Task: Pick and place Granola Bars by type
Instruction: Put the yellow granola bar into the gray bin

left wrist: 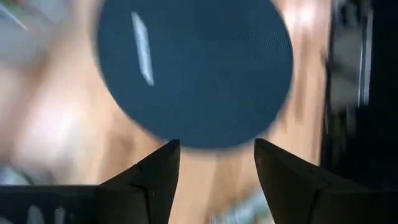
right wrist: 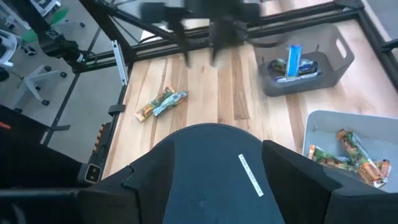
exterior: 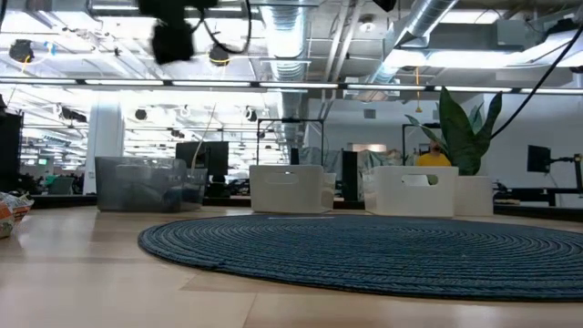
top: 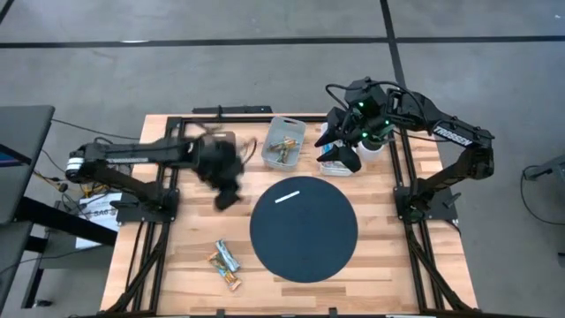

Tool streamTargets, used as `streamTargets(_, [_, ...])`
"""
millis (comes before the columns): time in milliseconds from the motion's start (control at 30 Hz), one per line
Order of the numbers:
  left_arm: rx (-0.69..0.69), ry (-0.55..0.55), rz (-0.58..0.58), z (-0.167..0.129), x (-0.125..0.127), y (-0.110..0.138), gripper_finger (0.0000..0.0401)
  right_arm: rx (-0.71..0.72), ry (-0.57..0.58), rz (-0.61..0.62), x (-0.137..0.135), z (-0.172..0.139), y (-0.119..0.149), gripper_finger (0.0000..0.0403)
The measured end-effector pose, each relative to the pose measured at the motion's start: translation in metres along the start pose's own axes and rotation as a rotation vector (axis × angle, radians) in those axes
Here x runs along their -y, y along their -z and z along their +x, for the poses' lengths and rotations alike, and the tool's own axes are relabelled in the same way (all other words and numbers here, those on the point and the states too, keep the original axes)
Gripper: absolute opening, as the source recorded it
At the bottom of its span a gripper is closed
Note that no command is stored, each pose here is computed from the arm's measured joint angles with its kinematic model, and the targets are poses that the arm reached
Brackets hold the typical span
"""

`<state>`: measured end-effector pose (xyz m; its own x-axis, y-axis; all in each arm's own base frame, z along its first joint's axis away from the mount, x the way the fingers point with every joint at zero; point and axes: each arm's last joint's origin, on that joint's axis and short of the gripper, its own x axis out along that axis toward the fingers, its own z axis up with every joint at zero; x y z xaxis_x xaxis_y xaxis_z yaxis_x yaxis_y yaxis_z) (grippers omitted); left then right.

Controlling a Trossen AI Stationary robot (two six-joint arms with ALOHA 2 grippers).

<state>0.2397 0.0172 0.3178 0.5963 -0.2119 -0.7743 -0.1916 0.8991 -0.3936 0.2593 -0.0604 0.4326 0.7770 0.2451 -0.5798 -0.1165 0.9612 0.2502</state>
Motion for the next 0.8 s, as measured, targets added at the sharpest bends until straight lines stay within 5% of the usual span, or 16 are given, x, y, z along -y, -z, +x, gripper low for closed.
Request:
streamTargets(333, [-0.436, -0.057, 0.237, 0.018, 0.06, 0.065, 0.0179, -0.027, -0.002, 0.013, 0.0, 0.0, 0.003, 0.0232])
streamTargets(800, [-0.684, -0.04, 0.448, 0.101, 0.082, 0.094, 0.0179, -0.032, -0.003, 0.017, 0.0, 0.0, 0.003, 0.0232])
